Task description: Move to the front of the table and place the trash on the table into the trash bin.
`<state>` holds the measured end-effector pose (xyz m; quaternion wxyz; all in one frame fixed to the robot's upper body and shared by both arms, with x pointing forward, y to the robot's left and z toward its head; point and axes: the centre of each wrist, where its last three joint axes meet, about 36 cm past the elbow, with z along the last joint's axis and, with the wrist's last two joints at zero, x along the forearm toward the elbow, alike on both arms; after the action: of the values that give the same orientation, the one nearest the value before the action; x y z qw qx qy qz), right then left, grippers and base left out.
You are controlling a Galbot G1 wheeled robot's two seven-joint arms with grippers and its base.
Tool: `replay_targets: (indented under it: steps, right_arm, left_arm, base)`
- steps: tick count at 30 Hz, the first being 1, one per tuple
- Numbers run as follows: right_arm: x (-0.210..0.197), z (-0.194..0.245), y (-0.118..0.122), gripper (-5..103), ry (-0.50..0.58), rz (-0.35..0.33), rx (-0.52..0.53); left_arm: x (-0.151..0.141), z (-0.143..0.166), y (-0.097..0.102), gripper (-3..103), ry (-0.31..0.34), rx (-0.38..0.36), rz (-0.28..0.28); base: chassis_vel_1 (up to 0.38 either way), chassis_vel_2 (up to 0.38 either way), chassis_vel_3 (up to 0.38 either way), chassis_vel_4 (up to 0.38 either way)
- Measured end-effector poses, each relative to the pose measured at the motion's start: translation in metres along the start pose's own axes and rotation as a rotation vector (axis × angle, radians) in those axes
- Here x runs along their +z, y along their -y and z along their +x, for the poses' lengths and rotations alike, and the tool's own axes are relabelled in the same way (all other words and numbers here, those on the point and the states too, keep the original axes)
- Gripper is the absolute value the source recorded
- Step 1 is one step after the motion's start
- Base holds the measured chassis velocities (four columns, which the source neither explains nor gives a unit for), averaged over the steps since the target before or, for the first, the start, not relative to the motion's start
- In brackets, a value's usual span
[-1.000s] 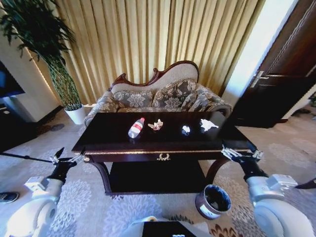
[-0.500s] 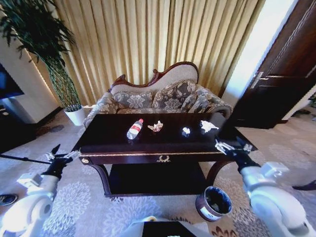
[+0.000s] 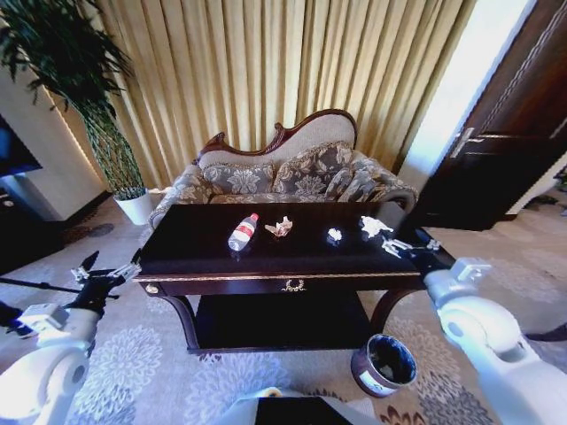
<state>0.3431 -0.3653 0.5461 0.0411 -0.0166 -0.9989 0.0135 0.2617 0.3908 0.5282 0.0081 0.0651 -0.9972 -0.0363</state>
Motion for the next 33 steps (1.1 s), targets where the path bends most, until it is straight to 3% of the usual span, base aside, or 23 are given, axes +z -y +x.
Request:
replay_targets:
  steps: [15,20,26,33]
  right_arm:
    - [0.027,-0.069,0.019,100,-0.073,0.027,-0.045]
    - [0.026,-0.1,0.015,100,-0.126,-0.011,-0.045]
    - [0.023,-0.146,0.008,100,-0.157,-0.003,-0.033]
    - [0.025,-0.167,-0.004,100,-0.226,0.012,0.015]
  left_arm:
    - [0.0,0.005,0.011,100,0.014,0.007,0.025]
    - [-0.003,0.007,0.012,100,0.02,0.007,0.02]
    - [-0.005,0.01,0.015,100,0.02,0.007,0.014]
    - [-0.012,0.015,0.022,100,0.028,0.02,0.008]
  base:
    - [0.0,0.0,0.0,0.0]
    - [0.0,0.0,0.0,0.0]
    - [0.0,0.0,0.0,0.0]
    - [0.0,0.0,0.0,0.0]
